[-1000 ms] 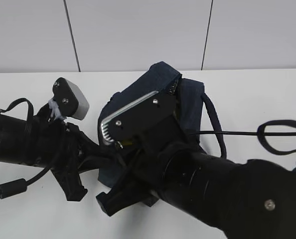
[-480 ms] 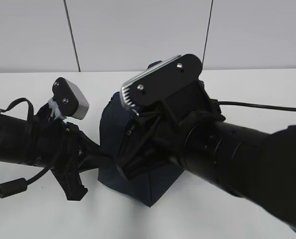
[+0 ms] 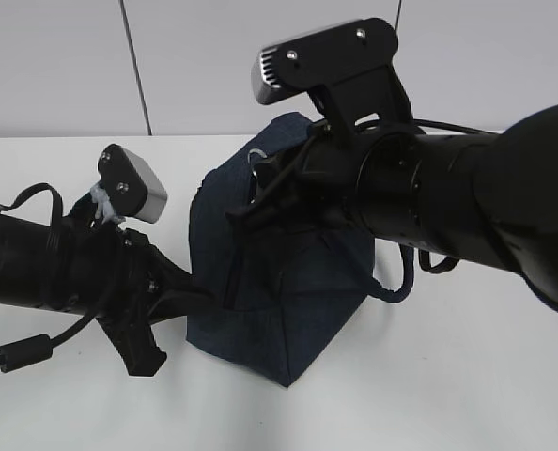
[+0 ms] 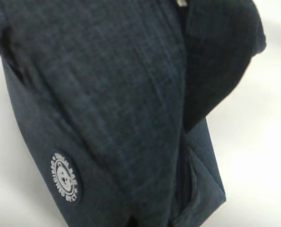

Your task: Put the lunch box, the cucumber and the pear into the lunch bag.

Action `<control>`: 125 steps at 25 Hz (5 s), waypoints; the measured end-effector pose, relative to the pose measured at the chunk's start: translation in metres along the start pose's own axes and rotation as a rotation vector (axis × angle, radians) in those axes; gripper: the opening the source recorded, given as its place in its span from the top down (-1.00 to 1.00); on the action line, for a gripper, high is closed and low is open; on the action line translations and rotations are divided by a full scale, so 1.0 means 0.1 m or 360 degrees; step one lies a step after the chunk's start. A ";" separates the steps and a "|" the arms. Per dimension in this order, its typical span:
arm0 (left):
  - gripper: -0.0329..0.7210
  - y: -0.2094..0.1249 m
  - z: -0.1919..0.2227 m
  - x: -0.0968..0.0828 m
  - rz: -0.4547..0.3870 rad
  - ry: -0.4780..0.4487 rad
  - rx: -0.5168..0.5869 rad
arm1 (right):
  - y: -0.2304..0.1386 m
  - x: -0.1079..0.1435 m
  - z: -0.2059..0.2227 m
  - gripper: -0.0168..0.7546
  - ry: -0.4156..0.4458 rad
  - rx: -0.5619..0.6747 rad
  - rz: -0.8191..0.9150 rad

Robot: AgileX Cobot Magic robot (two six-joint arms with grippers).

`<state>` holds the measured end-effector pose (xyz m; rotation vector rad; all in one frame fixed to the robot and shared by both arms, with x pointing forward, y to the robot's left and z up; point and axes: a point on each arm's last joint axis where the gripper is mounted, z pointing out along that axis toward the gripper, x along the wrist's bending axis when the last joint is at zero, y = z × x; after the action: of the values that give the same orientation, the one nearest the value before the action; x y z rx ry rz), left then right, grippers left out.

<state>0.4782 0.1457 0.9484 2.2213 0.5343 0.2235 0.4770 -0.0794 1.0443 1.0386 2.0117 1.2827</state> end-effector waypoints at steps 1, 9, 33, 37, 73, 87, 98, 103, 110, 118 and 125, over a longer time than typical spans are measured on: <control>0.89 0.00 0.00 0.00 0.0003 0.0002 0.0003 | 0.00 0.00 0.00 0.96 0.0003 0.0002 0.0000; 0.89 0.00 0.00 0.00 0.0002 0.0002 0.0003 | 0.02 -0.07 0.01 0.96 -0.0045 -0.0010 -0.0073; 0.89 -0.01 0.00 0.01 0.0009 0.0012 0.0012 | 0.29 -1.41 0.76 0.96 -0.0278 0.0036 0.0237; 0.89 -0.01 0.00 0.01 0.0009 0.0014 0.0013 | 0.07 -1.82 1.01 0.96 -0.0207 0.0107 0.0511; -0.10 0.04 -1.13 -0.21 -0.0621 0.0608 0.0384 | 0.18 -1.92 -0.47 -0.39 -0.0121 0.0934 0.0526; -0.10 -0.28 -2.49 -1.06 -0.0715 0.0967 0.0041 | -0.84 -0.83 -2.32 -0.38 -0.0516 0.0658 0.0486; -0.09 -0.78 -2.77 -1.42 -0.0678 0.1108 -0.0137 | -1.26 -0.54 -2.79 -0.38 -0.0659 0.0490 0.0385; -0.08 -0.90 -2.71 -1.47 -0.0637 0.1120 -0.0288 | -1.31 -0.47 -2.92 -0.39 -0.0707 0.0338 0.0335; -0.08 -0.89 -2.66 -1.48 -0.0595 0.1066 -0.0309 | -1.35 -0.42 -3.00 -0.38 -0.0726 0.0236 0.0310; 0.01 -0.89 -2.66 -1.49 -0.0595 0.1052 -0.0313 | -1.35 -0.42 -3.00 -0.38 -0.0726 0.0237 0.0308; 0.10 -0.89 -2.66 -1.49 -0.0605 0.1066 -0.0312 | -1.35 -0.42 -3.00 -0.38 -0.0726 0.0237 0.0308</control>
<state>0.2304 0.3128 1.0554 1.7780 1.2197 0.7907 0.2284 -0.2992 1.0443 1.4747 1.7042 0.8882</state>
